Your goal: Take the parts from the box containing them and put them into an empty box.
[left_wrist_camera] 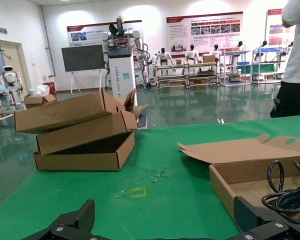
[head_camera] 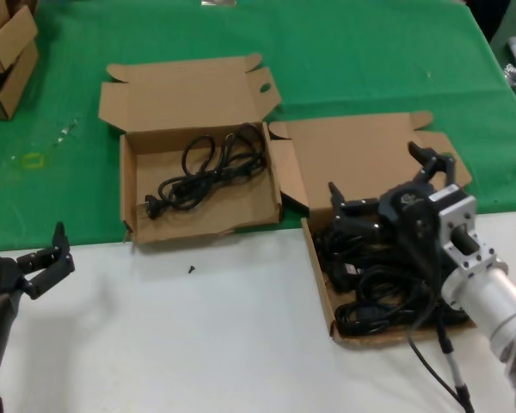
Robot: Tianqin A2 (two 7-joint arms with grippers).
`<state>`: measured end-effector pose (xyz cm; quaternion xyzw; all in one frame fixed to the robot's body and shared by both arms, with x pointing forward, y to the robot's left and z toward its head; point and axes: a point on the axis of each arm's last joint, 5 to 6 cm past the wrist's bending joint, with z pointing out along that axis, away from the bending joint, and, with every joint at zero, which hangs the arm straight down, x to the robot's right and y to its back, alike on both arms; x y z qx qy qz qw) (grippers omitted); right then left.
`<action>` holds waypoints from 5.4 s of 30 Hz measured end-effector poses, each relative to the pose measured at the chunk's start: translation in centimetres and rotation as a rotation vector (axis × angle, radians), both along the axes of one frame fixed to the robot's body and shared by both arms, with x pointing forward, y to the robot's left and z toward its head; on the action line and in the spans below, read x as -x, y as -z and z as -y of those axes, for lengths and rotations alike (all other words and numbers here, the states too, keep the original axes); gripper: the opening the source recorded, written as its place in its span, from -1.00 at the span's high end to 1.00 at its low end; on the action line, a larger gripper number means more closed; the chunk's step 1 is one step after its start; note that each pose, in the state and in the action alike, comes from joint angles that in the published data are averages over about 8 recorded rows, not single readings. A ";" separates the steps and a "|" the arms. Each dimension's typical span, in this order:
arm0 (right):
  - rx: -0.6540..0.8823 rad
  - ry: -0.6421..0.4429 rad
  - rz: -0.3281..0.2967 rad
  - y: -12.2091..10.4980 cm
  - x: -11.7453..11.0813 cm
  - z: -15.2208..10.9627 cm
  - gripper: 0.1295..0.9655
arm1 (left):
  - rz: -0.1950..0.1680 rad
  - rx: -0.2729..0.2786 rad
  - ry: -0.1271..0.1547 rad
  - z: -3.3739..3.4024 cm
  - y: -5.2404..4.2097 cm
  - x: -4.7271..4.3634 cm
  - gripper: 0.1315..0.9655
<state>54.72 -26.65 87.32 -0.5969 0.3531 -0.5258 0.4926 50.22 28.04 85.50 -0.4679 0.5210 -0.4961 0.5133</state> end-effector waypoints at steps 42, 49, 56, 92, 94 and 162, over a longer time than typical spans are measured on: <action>-0.173 0.143 -0.038 1.5 3.2 1.1 -1.00 | 0.000 0.000 0.000 0.00 0.00 0.00 -1.00; -0.173 0.143 -0.038 1.5 3.2 1.1 -1.00 | 0.000 0.000 0.000 0.00 0.00 0.00 -1.00; -0.173 0.143 -0.038 1.5 3.2 1.1 -1.00 | 0.000 0.000 0.000 0.00 0.00 0.00 -1.00; -0.173 0.143 -0.038 1.5 3.2 1.1 -1.00 | 0.000 0.000 0.000 0.00 0.00 0.00 -1.00; -0.173 0.143 -0.038 1.5 3.2 1.1 -1.00 | 0.000 0.000 0.000 0.00 0.00 0.00 -1.00; -0.173 0.143 -0.038 1.5 3.2 1.1 -1.00 | 0.000 0.000 0.000 0.00 0.00 0.00 -1.00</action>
